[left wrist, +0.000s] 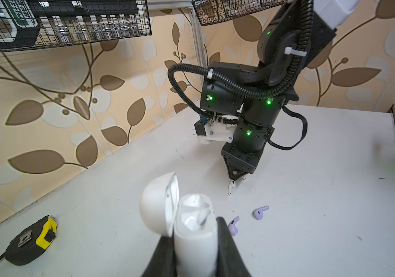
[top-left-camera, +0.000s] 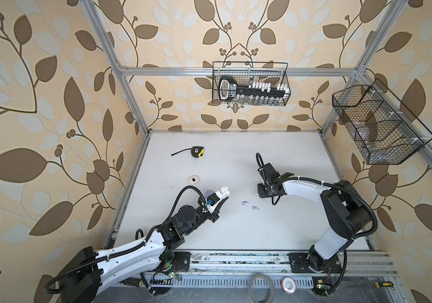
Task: Insert wireless bluetooth earbuds into charging case
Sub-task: Pick up the wireless bluetooth earbud from the center of the table, then insert the wireless bluetooth earbud into the charging case.
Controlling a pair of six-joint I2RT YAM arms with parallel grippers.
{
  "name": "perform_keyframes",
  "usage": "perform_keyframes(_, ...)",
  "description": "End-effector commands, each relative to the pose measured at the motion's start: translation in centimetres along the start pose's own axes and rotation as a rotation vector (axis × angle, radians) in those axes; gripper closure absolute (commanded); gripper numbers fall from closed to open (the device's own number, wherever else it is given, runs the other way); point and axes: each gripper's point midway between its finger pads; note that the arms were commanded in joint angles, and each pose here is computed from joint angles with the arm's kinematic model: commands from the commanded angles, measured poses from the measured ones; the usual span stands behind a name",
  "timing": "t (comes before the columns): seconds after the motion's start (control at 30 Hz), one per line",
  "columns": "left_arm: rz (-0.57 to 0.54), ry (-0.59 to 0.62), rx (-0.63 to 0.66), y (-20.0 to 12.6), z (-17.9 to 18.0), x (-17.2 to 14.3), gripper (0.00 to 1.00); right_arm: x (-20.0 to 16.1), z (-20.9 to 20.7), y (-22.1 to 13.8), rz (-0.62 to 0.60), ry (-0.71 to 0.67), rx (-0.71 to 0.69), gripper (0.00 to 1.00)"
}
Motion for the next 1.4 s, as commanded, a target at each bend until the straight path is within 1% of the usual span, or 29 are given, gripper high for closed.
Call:
perform_keyframes(0.0, -0.092, 0.008, -0.018, -0.1, -0.5, 3.2, 1.00, -0.6, -0.1, 0.2, 0.035, -0.012, -0.021, 0.85)
perform_keyframes(0.1, -0.092, 0.005, -0.028, 0.1, -0.7, 3.1, 1.00, -0.4, -0.2, -0.1, 0.024, -0.009, -0.024, 0.87)
perform_keyframes(0.2, -0.092, -0.001, -0.048, 0.1, -1.0, 3.1, 1.00, 0.2, -0.4, -1.3, -0.019, 0.006, -0.022, 0.89)
perform_keyframes(0.3, -0.109, -0.003, -0.065, -0.1, -1.3, 3.2, 1.00, 0.7, -0.9, -3.5, -0.093, 0.038, -0.029, 0.91)
perform_keyframes(0.4, -0.132, -0.008, -0.083, -0.3, -1.6, 3.2, 1.00, 1.5, -1.7, -6.6, -0.198, 0.081, -0.039, 0.91)
perform_keyframes(0.5, -0.158, -0.019, -0.098, -0.5, -1.8, 3.3, 1.00, 2.3, -2.5, -10.9, -0.312, 0.127, -0.049, 0.93)
perform_keyframes(0.6, -0.173, -0.036, -0.125, -0.5, -2.2, 3.5, 1.00, 3.0, -1.9, -16.5, -0.464, 0.152, -0.030, 0.93)
perform_keyframes(0.67, -0.178, -0.048, -0.147, -0.5, -2.6, 3.5, 1.00, 3.0, -1.1, -20.2, -0.568, 0.189, 0.014, 0.93)
perform_keyframes(0.77, -0.195, -0.055, -0.167, -0.7, -2.9, 3.7, 1.00, 2.5, 0.6, -24.3, -0.718, 0.246, 0.105, 0.93)
perform_keyframes(0.8, -0.202, -0.056, -0.169, -0.8, -2.9, 3.8, 1.00, 2.2, 1.2, -25.2, -0.757, 0.265, 0.133, 0.92)
perform_keyframes(0.87, -0.216, -0.064, -0.179, -1.0, -3.0, 4.2, 1.00, 1.9, 2.9, -26.7, -0.849, 0.291, 0.224, 0.92)
perform_keyframes(0.93, -0.224, -0.065, -0.202, -1.2, -3.4, 4.5, 1.00, 2.1, 4.3, -28.2, -0.921, 0.288, 0.282, 0.91)
perform_keyframes(1.1, -0.239, -0.060, -0.187, -1.6, -3.1, 4.9, 1.00, 3.1, 5.9, -31.5, -1.014, 0.246, 0.251, 0.92)
perform_keyframes(1.2, -0.238, -0.053, -0.182, -1.7, -3.0, 4.9, 1.00, 3.2, 7.0, -32.4, -1.065, 0.235, 0.288, 0.92)
perform_keyframes(1.37, -0.246, -0.064, -0.195, -1.7, -3.2, 5.1, 1.00, 3.6, 8.1, -33.3, -1.091, 0.224, 0.304, 0.92)
Point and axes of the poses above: each gripper's point midway between its finger pads, its own y axis out along the fingers, its own z axis along the line the jaws close on, x = y × z, and after that the axes turned 14 degrees about -y, right-handed
